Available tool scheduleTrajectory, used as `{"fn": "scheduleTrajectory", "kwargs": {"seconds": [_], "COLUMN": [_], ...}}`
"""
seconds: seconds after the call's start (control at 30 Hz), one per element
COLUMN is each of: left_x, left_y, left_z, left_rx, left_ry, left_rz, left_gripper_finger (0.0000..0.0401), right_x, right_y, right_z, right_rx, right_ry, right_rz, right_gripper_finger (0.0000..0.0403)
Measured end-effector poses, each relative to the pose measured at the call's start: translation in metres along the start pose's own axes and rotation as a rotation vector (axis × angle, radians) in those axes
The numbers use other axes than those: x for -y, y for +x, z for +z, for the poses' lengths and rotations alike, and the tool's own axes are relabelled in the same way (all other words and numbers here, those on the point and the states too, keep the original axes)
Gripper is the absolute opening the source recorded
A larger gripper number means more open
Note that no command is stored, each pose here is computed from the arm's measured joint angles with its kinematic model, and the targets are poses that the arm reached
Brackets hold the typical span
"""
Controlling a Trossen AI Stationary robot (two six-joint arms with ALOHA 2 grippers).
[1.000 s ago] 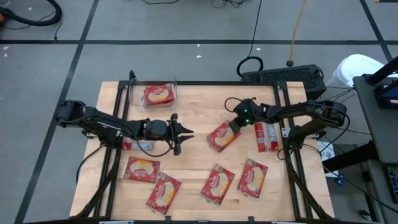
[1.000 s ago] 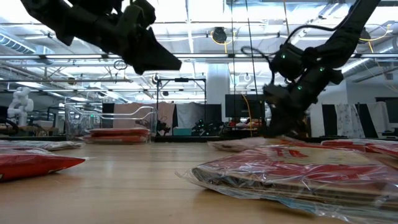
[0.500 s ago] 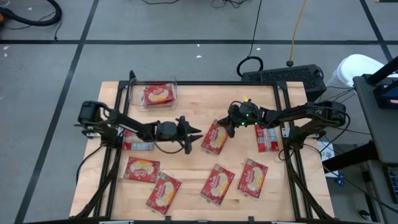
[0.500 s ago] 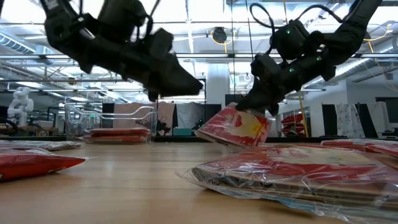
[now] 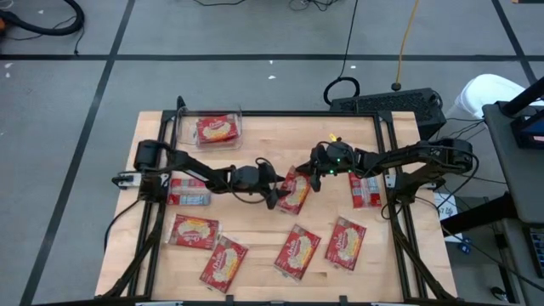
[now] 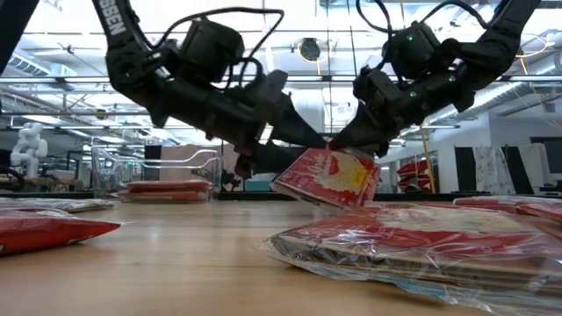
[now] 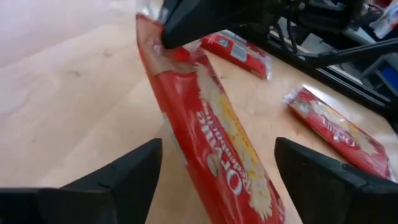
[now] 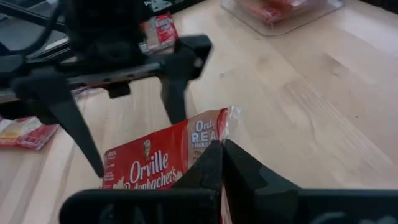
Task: Sort popcorn bags into baskets
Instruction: Put the red popcorn bag into the transparent bin
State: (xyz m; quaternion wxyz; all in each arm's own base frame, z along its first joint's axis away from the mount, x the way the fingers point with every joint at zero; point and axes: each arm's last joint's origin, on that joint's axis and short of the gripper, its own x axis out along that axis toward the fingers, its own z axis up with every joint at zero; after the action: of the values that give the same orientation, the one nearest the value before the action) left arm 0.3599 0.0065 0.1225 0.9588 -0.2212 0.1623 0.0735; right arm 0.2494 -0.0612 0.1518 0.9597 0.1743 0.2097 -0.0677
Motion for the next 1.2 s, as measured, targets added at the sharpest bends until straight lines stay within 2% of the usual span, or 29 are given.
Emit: {"fn": "scheduleTrajectory", "kwargs": {"seconds": [0.07,0.17,0.23,0.43,0.6,0.87,1.03,1.2], "left_x": [-0.003,-0.003,-0.001,-0.001,-0.004,0.003,0.005,0.011], "left_y": [0.003,0.007,0.008,0.007,-0.003,-0.054,-0.094,-0.124], "left_z": [0.000,0.002,0.005,0.012,0.029,0.079,0.111,0.141], "left_rx": [-0.017,-0.035,-0.035,-0.028,-0.048,-0.068,-0.145,-0.318], "left_ry": [-0.023,-0.021,0.004,0.072,0.090,0.279,0.341,0.409], "left_rz": [-0.023,-0.070,-0.096,-0.119,-0.142,-0.132,-0.073,0.023], "left_gripper_finger": [0.0296,0.0247,0.0201,0.0028,0.0029,0.0018,0.0027,0.0023], "right_x": [-0.001,-0.003,-0.003,-0.006,-0.011,-0.018,-0.021,-0.026], "right_y": [0.000,0.000,0.000,-0.006,-0.025,-0.051,-0.053,-0.053], "right_z": [0.001,0.002,0.003,0.010,0.021,0.026,0.012,-0.012], "right_rx": [0.009,0.027,0.038,0.065,0.098,0.081,0.042,0.053], "right_ry": [-0.017,-0.033,-0.047,-0.084,-0.085,-0.099,-0.140,-0.169], "right_rz": [0.006,0.015,0.018,0.031,0.006,-0.068,-0.054,0.002], "right_gripper_finger": [0.0000,0.0000,0.0000,0.0000,0.0013,0.0074,0.0098,0.0102]}}
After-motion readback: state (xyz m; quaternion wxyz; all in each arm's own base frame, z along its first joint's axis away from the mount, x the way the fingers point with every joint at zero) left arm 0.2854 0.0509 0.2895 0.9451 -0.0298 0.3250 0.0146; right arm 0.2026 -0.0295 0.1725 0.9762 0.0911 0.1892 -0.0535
